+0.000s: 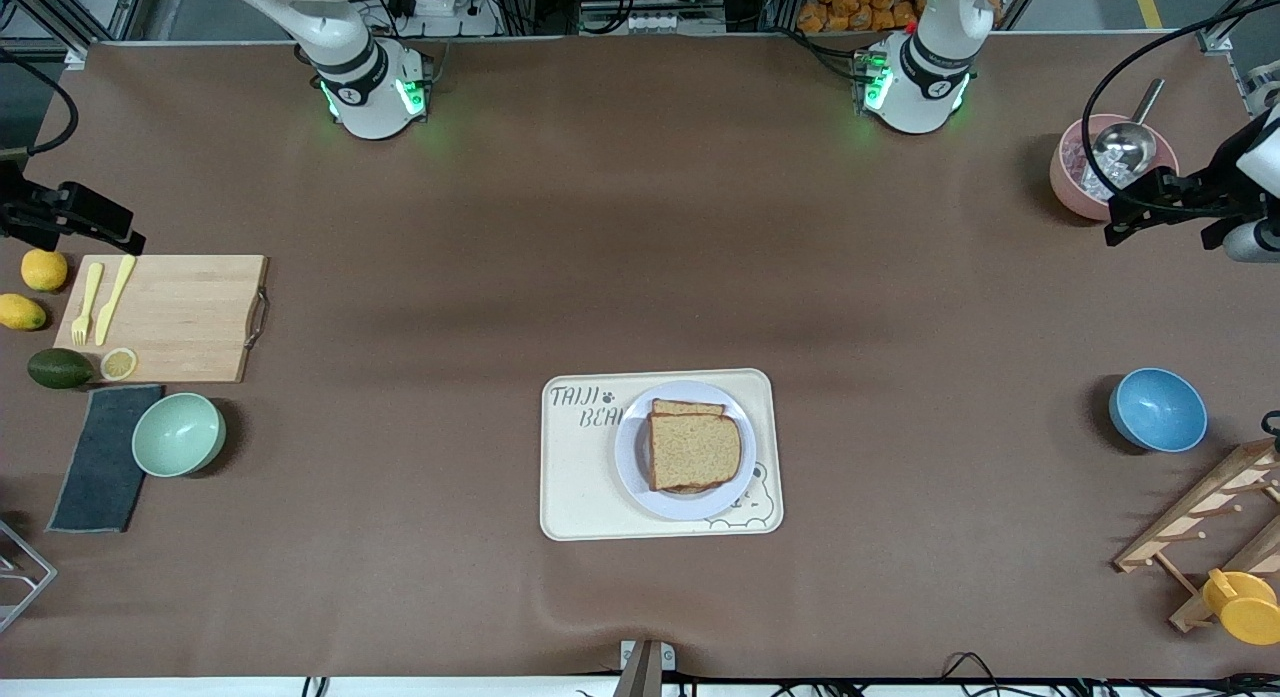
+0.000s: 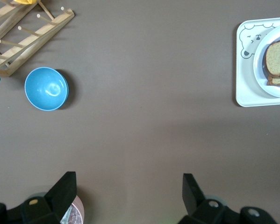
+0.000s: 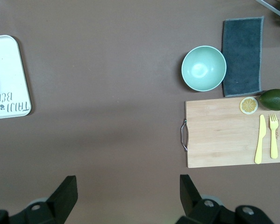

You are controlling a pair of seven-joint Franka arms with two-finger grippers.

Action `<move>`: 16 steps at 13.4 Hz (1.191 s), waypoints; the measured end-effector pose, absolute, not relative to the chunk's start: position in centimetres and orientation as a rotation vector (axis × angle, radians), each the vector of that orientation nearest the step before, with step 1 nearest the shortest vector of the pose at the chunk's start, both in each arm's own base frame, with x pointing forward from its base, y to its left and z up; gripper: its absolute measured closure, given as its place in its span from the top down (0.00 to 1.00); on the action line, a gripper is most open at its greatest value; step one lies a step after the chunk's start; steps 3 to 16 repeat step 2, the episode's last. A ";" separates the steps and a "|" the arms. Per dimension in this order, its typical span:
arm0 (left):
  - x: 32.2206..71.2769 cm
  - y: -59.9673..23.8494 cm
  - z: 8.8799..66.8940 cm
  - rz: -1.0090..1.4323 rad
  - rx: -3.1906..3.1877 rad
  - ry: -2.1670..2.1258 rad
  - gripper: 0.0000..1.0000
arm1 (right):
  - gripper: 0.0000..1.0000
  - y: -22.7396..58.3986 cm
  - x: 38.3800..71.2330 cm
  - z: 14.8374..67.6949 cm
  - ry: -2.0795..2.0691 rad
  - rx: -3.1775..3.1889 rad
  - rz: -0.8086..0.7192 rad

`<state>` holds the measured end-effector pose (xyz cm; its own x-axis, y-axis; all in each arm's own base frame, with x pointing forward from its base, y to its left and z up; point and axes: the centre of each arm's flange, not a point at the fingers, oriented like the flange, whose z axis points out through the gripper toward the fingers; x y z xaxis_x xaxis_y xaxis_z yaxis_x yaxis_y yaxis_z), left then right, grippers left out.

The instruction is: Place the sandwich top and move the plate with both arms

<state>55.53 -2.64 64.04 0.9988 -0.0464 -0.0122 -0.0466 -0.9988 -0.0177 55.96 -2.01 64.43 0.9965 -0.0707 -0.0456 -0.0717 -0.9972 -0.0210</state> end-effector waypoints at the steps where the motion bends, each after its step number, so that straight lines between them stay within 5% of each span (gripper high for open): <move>1: 55.5 -2.8 64.0 0.023 -3.123 0.071 1.00 | 0.97 -2.0 56.0 64.4 0.111 -3.116 0.070; 16: 55.4 -2.8 64.0 0.032 -3.122 0.066 1.00 | 0.97 -2.0 56.0 64.4 0.111 -3.116 0.070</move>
